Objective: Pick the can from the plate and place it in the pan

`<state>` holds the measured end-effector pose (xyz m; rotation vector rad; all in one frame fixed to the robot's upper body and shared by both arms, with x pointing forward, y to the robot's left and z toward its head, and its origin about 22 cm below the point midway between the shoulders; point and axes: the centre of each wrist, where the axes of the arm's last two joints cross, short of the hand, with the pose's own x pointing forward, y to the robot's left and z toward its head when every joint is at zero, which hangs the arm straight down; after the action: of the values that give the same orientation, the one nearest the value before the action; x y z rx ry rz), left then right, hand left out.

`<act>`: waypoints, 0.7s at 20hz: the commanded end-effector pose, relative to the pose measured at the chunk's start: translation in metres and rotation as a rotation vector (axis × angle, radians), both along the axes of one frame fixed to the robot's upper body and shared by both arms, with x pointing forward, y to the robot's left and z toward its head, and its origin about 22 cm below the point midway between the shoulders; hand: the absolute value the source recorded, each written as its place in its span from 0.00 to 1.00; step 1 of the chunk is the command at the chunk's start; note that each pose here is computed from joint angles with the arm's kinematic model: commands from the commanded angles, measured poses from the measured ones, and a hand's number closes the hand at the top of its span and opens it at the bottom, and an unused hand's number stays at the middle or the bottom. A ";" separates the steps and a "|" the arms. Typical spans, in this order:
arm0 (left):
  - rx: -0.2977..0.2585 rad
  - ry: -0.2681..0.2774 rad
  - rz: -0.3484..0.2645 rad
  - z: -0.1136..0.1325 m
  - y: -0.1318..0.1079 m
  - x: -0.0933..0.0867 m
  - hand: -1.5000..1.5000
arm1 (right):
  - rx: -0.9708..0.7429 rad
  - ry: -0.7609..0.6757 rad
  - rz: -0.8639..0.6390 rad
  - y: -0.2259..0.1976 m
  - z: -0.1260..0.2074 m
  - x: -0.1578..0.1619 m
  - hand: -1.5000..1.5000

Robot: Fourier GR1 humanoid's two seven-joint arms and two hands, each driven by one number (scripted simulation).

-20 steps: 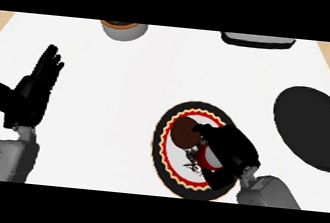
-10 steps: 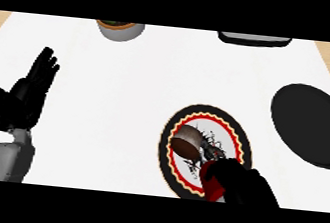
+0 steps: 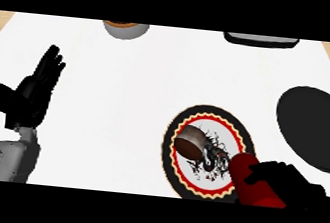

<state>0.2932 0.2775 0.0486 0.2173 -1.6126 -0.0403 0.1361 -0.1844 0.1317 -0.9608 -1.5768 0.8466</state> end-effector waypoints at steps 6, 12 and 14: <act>-0.017 0.012 -0.027 0.004 -0.014 0.002 0.50 | 0.286 -0.077 -0.136 -0.080 0.002 0.043 1.00; -0.006 -0.011 -0.025 -0.010 -0.007 0.001 0.50 | 0.232 -0.105 -0.248 -0.170 -0.002 0.107 1.00; -0.016 -0.011 -0.012 0.003 0.002 0.004 0.50 | 0.202 -0.106 -0.241 -0.194 -0.013 0.115 1.00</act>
<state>0.2967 0.2750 0.0502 0.1984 -1.6263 -0.0495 0.2317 -0.3290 0.1240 -1.0000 -1.5660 0.5085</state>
